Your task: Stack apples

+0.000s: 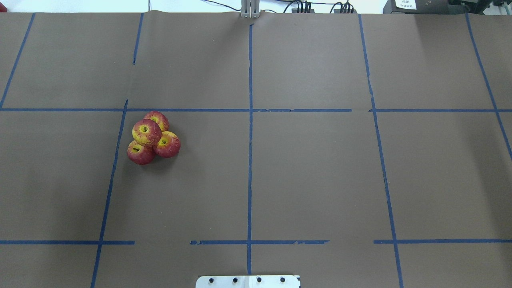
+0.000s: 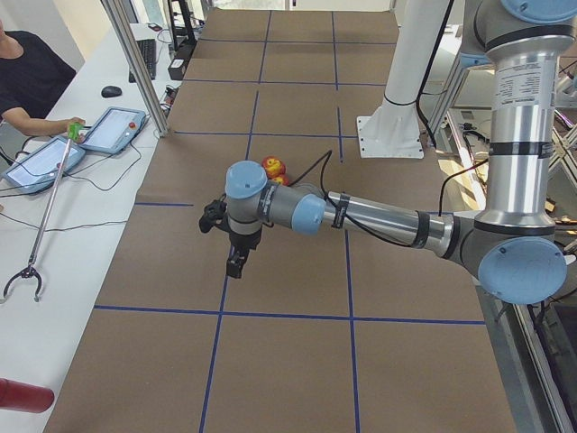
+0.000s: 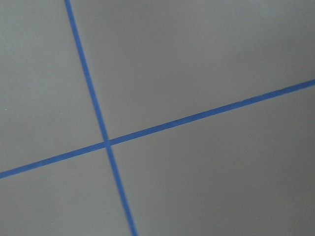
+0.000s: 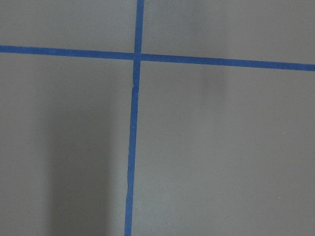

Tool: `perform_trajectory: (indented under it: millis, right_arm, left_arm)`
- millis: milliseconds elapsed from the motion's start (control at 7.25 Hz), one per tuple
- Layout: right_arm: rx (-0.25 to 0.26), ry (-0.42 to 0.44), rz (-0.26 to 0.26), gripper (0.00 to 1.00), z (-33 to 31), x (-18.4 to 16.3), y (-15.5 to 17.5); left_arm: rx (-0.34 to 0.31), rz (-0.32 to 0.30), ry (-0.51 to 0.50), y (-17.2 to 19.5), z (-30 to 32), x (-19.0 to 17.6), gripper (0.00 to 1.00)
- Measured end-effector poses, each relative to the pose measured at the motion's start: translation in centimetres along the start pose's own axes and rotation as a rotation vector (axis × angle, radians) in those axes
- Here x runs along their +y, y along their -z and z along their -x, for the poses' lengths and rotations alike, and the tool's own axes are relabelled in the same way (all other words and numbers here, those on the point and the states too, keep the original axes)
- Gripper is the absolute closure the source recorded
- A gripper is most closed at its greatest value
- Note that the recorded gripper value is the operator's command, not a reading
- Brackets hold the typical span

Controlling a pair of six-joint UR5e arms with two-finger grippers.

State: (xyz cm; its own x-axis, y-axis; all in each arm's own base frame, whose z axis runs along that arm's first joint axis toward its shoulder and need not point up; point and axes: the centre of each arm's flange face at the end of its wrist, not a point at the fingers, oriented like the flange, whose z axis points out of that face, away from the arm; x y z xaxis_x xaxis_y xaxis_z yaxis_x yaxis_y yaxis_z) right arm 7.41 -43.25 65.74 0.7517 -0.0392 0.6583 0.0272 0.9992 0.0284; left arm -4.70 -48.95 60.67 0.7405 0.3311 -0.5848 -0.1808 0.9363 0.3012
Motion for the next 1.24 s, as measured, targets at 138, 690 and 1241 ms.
perform_trajectory:
  millis: [138, 690, 1241]
  right_arm:
    - [0.000, 0.000, 0.000, 0.00, 0.0, 0.0, 0.0]
    - [0.000, 0.001, -0.001, 0.00, 0.0, 0.0, 0.0]
    - [0.000, 0.000, 0.000, 0.00, 0.0, 0.0, 0.0]
  left_arm:
    - [-0.006, 0.015, 0.002, -0.4, 4.6, 2.4, 0.00]
    - [0.012, 0.063, 0.070, -0.7, 9.2, 5.9, 0.00]
    - [0.022, 0.084, 0.094, -1.9, 9.2, 9.3, 0.00]
